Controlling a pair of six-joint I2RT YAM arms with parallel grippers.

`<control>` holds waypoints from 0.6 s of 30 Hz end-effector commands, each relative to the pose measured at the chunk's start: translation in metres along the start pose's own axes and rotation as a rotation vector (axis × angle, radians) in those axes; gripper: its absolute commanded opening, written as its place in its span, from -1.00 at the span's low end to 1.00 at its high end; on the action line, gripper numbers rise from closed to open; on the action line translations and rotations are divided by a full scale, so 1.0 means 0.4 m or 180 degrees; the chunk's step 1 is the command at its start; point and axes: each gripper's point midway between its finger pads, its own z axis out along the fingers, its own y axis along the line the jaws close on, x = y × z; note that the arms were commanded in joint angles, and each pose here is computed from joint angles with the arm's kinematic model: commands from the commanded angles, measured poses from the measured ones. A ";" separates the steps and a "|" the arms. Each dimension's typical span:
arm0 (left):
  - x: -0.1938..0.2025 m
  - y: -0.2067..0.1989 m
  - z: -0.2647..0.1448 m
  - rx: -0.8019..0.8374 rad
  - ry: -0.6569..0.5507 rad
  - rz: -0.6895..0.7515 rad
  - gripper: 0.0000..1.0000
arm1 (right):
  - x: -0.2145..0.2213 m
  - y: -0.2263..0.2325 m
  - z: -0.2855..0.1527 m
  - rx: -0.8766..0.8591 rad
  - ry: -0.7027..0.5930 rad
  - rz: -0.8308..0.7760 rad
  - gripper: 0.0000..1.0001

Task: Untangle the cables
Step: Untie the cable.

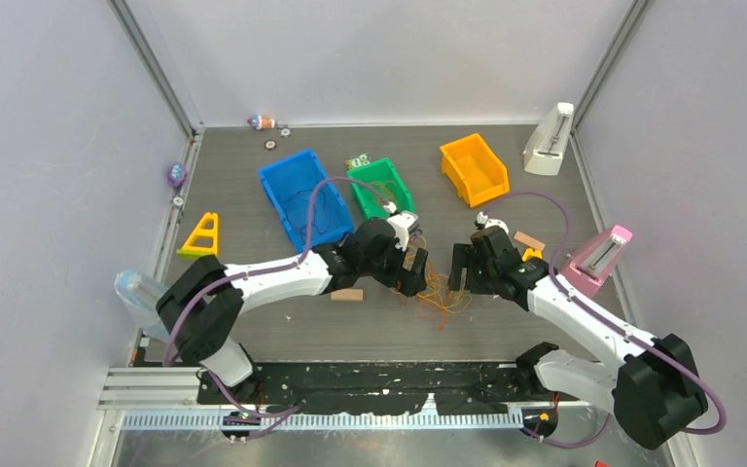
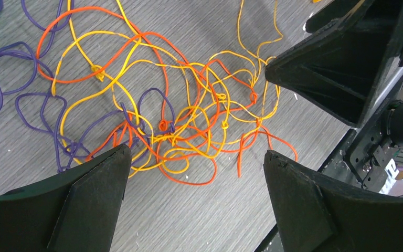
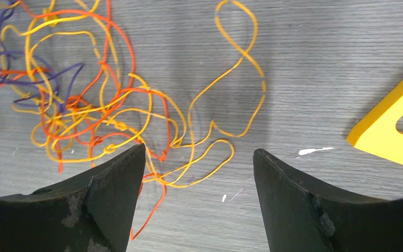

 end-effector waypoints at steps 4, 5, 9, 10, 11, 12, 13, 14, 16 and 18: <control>-0.065 -0.021 0.026 0.0001 -0.0239 0.0118 0.95 | -0.043 -0.072 0.020 0.0259 -0.0065 0.0316 0.54; -0.065 -0.021 0.028 -0.0001 -0.0241 0.0121 0.96 | -0.048 -0.079 0.020 0.0211 -0.0048 0.0398 0.53; -0.067 -0.016 0.044 -0.0034 -0.0208 0.0131 0.95 | -0.059 -0.089 0.025 0.0147 -0.0075 0.0494 0.49; -0.069 -0.016 0.050 -0.0048 -0.0195 0.0137 0.95 | -0.059 -0.089 0.027 0.0143 -0.0071 0.0502 0.47; -0.058 -0.008 0.055 -0.0090 -0.0118 0.0139 0.95 | -0.053 -0.086 0.032 0.0126 -0.0026 0.0508 0.43; -0.053 -0.002 0.062 -0.0137 -0.0065 0.0140 0.94 | -0.048 -0.070 0.035 0.0008 0.0019 0.0507 0.40; -0.044 0.006 0.065 -0.0182 -0.0011 0.0131 0.91 | -0.042 -0.065 0.042 -0.0031 0.0066 0.0510 0.36; -0.043 0.010 0.068 -0.0215 -0.0004 0.0128 0.89 | -0.040 -0.055 0.047 -0.0105 0.0078 0.0516 0.35; -0.038 0.015 0.069 -0.0237 0.0002 0.0112 0.86 | -0.041 -0.046 0.060 -0.0160 0.0092 0.0518 0.30; -0.039 0.018 0.066 -0.0256 -0.0026 0.0097 0.85 | -0.039 -0.046 0.080 -0.0146 0.0140 0.0523 0.29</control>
